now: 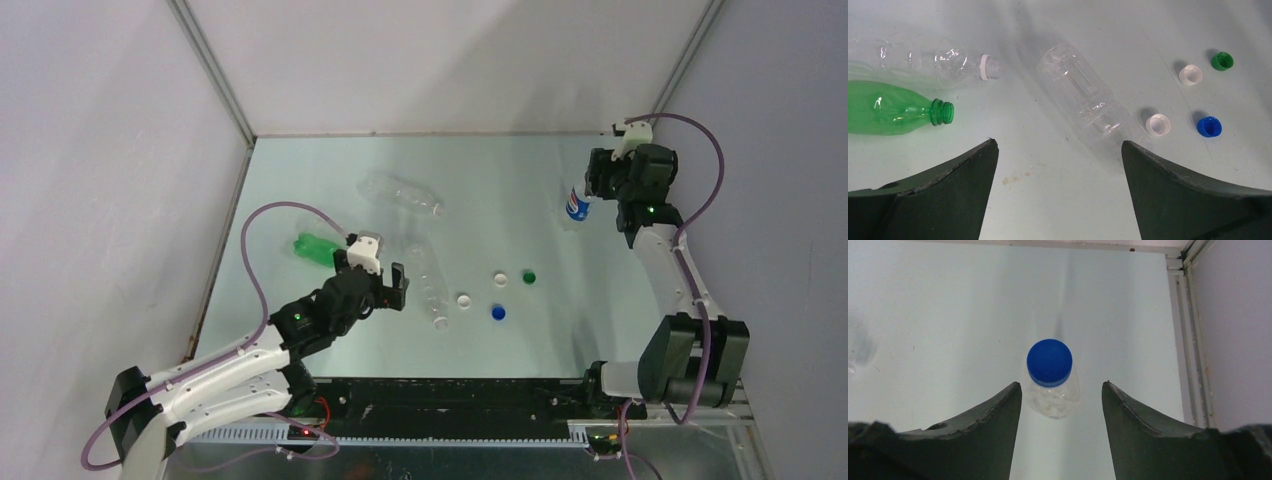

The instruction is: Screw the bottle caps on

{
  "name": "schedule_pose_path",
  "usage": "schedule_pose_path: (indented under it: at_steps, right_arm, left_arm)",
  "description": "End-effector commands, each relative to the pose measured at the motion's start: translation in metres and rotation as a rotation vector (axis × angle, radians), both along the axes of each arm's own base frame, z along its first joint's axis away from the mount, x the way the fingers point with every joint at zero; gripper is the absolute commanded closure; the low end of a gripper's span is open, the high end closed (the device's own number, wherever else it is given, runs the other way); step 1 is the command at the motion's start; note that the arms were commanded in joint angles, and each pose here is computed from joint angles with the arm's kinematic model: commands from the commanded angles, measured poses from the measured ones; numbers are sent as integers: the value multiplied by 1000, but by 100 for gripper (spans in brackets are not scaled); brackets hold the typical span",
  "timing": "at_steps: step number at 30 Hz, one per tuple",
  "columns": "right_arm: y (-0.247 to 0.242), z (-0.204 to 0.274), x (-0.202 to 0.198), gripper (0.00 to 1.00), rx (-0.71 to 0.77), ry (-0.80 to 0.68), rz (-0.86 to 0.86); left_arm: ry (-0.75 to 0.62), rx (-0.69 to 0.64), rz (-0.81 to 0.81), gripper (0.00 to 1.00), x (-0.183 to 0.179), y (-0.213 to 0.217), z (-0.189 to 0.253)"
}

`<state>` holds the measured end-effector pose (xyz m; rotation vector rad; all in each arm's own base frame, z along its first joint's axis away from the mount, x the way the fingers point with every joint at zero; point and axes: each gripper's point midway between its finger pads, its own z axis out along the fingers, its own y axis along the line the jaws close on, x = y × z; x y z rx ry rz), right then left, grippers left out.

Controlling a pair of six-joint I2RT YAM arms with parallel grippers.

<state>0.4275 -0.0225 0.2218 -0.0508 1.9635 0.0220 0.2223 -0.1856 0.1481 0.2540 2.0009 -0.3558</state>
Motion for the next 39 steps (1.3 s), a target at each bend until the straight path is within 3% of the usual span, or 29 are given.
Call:
schedule_pose_path:
  at_steps: [1,6,10,16,20,21,22,24,29,39]
  right_arm:
    - [-4,47,-15,37,-13,-91,-27]
    - [6,71,-44,36,12,-117,-4]
    - [23,80,-72,35,52,-107,38]
    - [55,65,-131,33,154,27,103]
    - [71,55,-166,30,248,75,132]
    - [76,60,-176,24,273,59,155]
    - [80,56,-182,7,291,67,170]
    - [94,65,-194,1,346,28,234]
    - [120,73,-225,1,462,-71,377]
    - [139,51,-248,1,411,-28,458]
  left_arm:
    - [-49,-26,44,0,6,4,14]
    - [-71,-35,-11,0,3,-1,19]
    - [-82,32,-98,0,-3,-3,26]
    - [-126,139,-270,0,-12,-12,38]
    - [-157,273,-405,0,-14,-18,33]
    - [-169,332,-463,0,-14,-22,30]
    - [-157,379,-498,0,-14,-23,24]
    - [-186,502,-594,0,-11,-26,16]
    - [-235,667,-881,0,-11,-47,-19]
    - [-196,860,-1057,0,21,-66,-49]
